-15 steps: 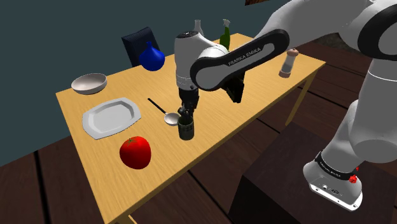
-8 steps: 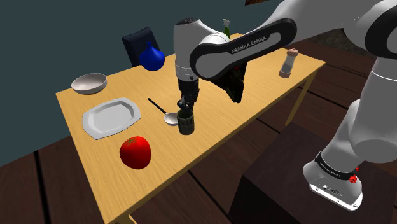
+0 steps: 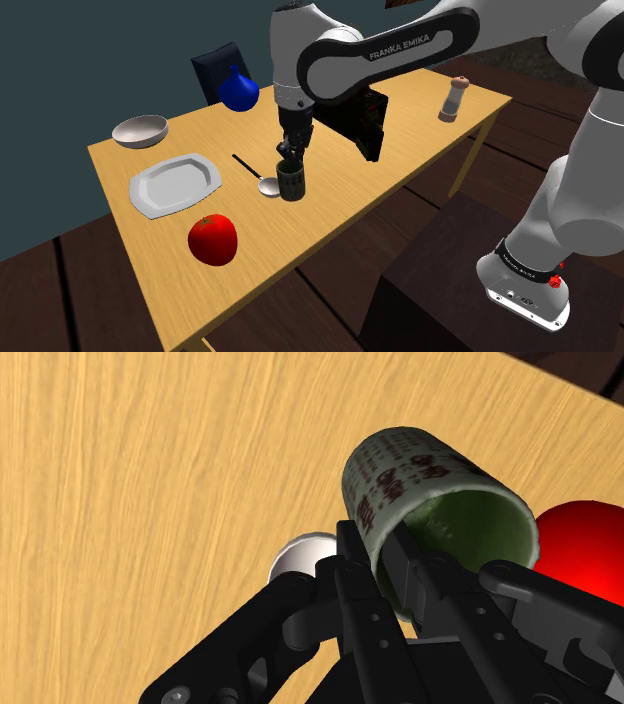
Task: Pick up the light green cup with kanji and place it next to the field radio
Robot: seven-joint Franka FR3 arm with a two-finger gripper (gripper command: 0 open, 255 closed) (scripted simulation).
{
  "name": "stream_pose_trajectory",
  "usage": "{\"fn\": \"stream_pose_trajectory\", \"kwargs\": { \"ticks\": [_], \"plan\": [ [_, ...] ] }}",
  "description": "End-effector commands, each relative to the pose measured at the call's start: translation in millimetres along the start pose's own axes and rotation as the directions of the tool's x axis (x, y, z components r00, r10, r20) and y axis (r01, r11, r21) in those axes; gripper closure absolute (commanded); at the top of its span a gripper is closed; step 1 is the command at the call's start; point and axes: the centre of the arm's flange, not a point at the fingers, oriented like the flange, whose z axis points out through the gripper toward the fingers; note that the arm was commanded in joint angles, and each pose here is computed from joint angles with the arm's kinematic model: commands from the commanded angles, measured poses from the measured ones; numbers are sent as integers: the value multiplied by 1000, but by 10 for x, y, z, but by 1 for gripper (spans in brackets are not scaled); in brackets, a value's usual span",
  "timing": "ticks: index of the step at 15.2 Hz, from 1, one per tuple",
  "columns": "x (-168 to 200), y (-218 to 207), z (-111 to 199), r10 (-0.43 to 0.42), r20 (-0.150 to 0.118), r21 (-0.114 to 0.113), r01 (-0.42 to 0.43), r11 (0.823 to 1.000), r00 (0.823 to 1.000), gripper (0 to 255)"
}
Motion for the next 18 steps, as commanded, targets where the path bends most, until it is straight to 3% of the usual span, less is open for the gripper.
{"fn": "stream_pose_trajectory", "kwargs": {
  "ticks": [1, 18],
  "plan": [
    [3, -9, -113, 0, 0, 0, 0, 1000, 1000, 255],
    [0, -47, -1010, 0, 0, 0, 0, 1000, 1000, 255]
  ]
}}
